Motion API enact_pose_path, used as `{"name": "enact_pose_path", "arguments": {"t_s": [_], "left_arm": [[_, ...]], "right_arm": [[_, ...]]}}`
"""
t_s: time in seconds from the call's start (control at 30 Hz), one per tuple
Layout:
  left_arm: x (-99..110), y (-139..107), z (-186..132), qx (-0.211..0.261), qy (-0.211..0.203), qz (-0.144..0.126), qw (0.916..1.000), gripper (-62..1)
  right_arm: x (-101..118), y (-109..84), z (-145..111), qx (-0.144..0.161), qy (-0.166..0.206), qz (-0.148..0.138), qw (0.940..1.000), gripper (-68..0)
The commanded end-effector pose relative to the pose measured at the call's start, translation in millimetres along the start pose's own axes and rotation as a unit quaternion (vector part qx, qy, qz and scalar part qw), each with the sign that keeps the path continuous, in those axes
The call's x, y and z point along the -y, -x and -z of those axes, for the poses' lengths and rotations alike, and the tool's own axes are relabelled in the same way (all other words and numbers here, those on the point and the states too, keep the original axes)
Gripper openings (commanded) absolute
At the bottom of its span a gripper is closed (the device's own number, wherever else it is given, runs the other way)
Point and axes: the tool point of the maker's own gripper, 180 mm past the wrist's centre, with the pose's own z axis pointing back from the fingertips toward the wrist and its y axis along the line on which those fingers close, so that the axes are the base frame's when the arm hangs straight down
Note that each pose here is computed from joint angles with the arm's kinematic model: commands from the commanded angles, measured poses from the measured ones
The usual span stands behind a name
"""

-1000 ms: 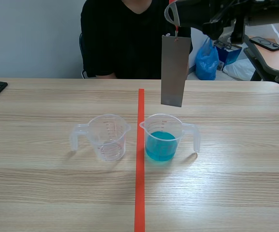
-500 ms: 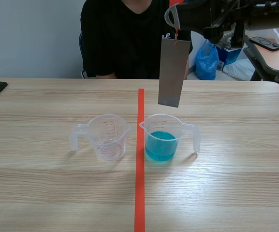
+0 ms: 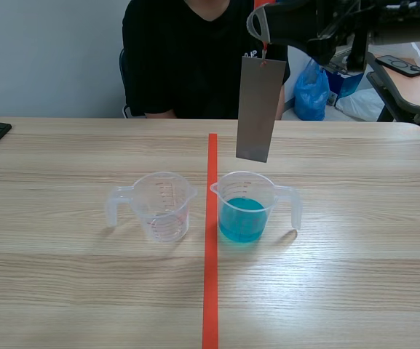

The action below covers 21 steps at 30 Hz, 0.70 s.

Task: Do the redox reaction experiment.
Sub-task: 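Move the plate over the blue solution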

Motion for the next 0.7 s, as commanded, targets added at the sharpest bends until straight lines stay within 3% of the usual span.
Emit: {"name": "enact_pose_path", "arguments": {"t_s": [0.0, 0.27, 0.5, 0.67], "left_arm": [[-10, -25, 19, 0.036, 0.025, 0.017, 0.9989, -56.9], [-8, -60, 88, 0.069, 0.103, 0.029, 0.9919, -56.9], [17, -94, 152, 0.099, 0.16, 0.025, 0.9819, -56.9], [40, -110, 191, 0.096, 0.189, 0.044, 0.9762, -56.9]], "right_arm": [[2, -11.9, -1, 0.019, 0.001, -0.004, 0.9998, -65.8], [1, -12.3, -1, 0.021, -0.001, -0.002, 0.9998, -65.8], [1, -12.2, -1, 0.021, -0.001, -0.002, 0.9998, -65.8], [1, -12.2, -1, 0.021, -0.001, -0.002, 0.9998, -65.8]]}}
